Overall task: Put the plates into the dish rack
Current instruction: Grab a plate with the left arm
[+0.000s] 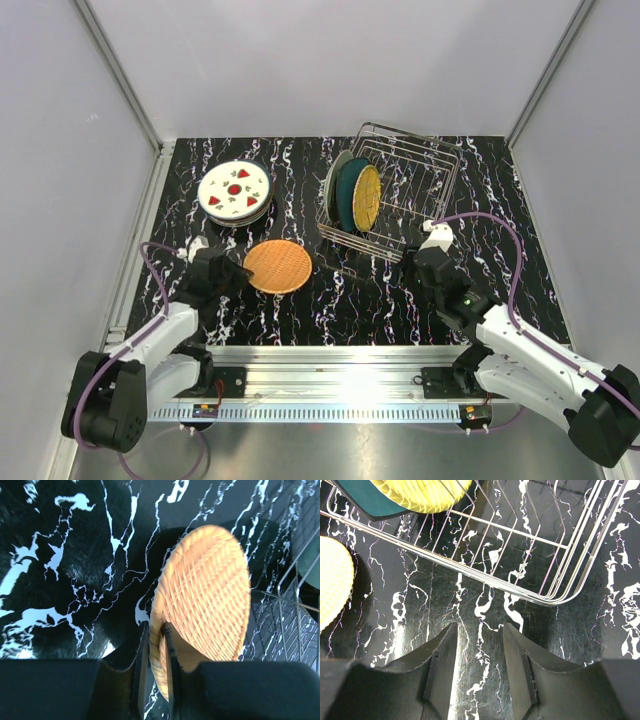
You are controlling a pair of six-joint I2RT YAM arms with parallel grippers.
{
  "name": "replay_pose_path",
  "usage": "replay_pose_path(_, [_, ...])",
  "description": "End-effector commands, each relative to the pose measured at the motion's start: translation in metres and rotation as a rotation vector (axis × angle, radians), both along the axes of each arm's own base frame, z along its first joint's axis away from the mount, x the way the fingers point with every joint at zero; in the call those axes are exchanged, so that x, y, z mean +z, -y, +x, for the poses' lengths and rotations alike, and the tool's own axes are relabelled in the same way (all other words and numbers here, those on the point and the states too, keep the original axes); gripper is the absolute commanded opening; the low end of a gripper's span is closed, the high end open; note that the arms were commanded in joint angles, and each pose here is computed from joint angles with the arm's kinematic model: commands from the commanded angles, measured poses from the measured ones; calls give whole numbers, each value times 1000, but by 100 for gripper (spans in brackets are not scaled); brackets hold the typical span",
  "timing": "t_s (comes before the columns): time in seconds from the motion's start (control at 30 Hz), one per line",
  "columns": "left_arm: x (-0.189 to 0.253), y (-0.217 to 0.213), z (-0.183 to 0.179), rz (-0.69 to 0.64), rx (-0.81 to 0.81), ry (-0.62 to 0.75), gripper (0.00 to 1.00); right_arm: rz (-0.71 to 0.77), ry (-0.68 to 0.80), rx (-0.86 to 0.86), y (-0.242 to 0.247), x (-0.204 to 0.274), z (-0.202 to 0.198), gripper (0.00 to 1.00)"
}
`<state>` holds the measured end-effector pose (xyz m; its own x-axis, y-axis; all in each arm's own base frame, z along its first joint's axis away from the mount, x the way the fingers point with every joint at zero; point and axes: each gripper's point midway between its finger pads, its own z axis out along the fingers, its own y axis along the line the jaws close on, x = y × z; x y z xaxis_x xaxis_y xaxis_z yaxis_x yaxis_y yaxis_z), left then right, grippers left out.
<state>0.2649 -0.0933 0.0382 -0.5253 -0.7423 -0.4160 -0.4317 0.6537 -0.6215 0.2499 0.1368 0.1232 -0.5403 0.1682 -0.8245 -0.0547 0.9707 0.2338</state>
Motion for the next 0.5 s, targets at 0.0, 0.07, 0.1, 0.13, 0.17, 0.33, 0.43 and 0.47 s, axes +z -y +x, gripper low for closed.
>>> replay_pose_path(0.0, [23, -8, 5, 77, -18, 51, 0, 24, 56, -10, -1, 19, 8, 49])
replay_pose_path(0.07, [36, -8, 6, 79, -33, 95, 0, 26, 53, -4, -2, 18, 7, 49])
replay_pose_path(0.1, [41, -6, 7, 77, -42, 115, 0, 28, 52, -3, -2, 18, 8, 49])
replay_pose_path(0.13, [47, -5, 6, 70, -50, 134, 0, 29, 52, -2, -3, 18, 7, 49])
replay_pose_path(0.17, [51, -4, 6, 75, -61, 146, 0, 27, 51, -1, -3, 18, 8, 50])
replay_pose_path(0.33, [64, -4, 5, 92, -78, 179, 1, 25, 56, -4, -2, 19, 8, 50])
replay_pose_path(0.43, [70, -4, 6, 99, -85, 188, 3, 24, 55, 2, -3, 19, 8, 50])
replay_pose_path(0.47, [75, -3, 7, 103, -90, 200, 5, 19, 54, 2, -3, 19, 8, 50])
